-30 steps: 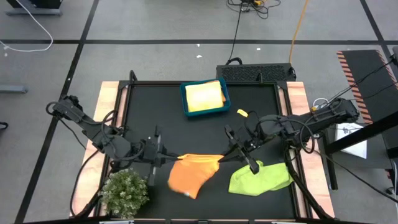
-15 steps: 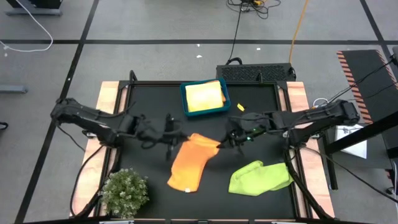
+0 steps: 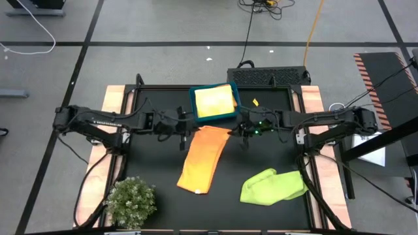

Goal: Fold microfiber towels
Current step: Fold the orange microfiber towel

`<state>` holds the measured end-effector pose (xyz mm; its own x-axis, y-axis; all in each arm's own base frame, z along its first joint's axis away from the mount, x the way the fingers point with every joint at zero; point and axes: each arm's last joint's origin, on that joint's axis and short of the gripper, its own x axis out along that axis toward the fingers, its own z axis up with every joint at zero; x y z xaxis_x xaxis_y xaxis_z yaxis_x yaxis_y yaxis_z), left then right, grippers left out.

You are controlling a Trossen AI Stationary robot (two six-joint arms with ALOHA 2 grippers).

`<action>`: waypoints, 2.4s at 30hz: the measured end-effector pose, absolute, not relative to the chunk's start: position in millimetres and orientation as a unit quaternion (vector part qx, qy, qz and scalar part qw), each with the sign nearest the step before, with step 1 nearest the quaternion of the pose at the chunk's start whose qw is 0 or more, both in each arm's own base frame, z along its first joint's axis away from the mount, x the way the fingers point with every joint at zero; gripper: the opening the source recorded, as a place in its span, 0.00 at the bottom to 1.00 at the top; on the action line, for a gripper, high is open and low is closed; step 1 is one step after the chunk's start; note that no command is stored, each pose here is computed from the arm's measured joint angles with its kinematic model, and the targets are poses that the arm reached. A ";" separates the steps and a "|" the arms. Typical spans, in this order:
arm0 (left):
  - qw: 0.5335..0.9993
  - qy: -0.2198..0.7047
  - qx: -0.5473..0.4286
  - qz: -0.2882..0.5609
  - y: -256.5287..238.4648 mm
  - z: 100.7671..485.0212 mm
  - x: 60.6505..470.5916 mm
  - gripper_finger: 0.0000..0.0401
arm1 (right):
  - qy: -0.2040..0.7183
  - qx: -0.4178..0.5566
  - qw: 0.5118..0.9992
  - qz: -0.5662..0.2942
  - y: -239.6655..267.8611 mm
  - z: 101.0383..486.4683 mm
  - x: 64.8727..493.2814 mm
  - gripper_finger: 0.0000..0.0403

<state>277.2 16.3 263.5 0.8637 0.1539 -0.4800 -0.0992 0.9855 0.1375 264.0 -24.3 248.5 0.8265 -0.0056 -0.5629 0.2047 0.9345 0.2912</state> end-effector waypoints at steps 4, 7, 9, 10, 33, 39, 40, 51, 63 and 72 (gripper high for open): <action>0.959 0.260 0.067 0.091 25.4 259.5 274.5 0.02 | 0.241 0.135 0.960 -0.040 -25.8 257.4 269.3 0.00; 0.960 0.249 0.080 0.102 30.0 262.0 275.4 0.01 | 0.231 0.115 0.965 -0.040 -26.4 262.2 270.9 0.00; 0.964 0.235 0.078 0.102 33.2 261.1 280.3 0.01 | 0.233 0.098 0.966 -0.059 -27.8 262.3 270.6 0.00; 0.964 0.232 0.079 0.099 34.3 259.2 283.0 0.01 | 0.236 0.092 0.965 -0.069 -28.9 261.8 270.2 0.00; 0.971 0.198 0.121 0.053 -2.5 199.8 268.2 0.00 | 0.274 0.049 0.960 0.015 36.5 223.1 300.7 0.00; 0.965 0.209 0.151 0.039 -27.0 183.4 254.5 0.00 | 0.290 0.050 0.955 0.035 45.6 198.4 314.9 0.00; 0.965 0.210 0.154 0.033 -31.5 180.9 252.5 0.00 | 0.290 0.053 0.954 0.044 47.6 195.7 316.5 0.00; 0.967 0.198 0.162 0.004 -66.9 168.0 235.4 0.00 | 0.274 0.059 0.956 0.089 57.9 189.3 323.4 0.00; 0.949 0.258 0.179 -0.026 -74.1 143.5 236.3 0.06 | 0.272 0.083 0.952 0.110 65.0 170.5 333.7 0.00; 0.949 0.264 0.168 -0.027 -73.8 143.1 235.5 0.17 | 0.276 0.099 0.945 0.142 75.9 143.5 343.1 0.00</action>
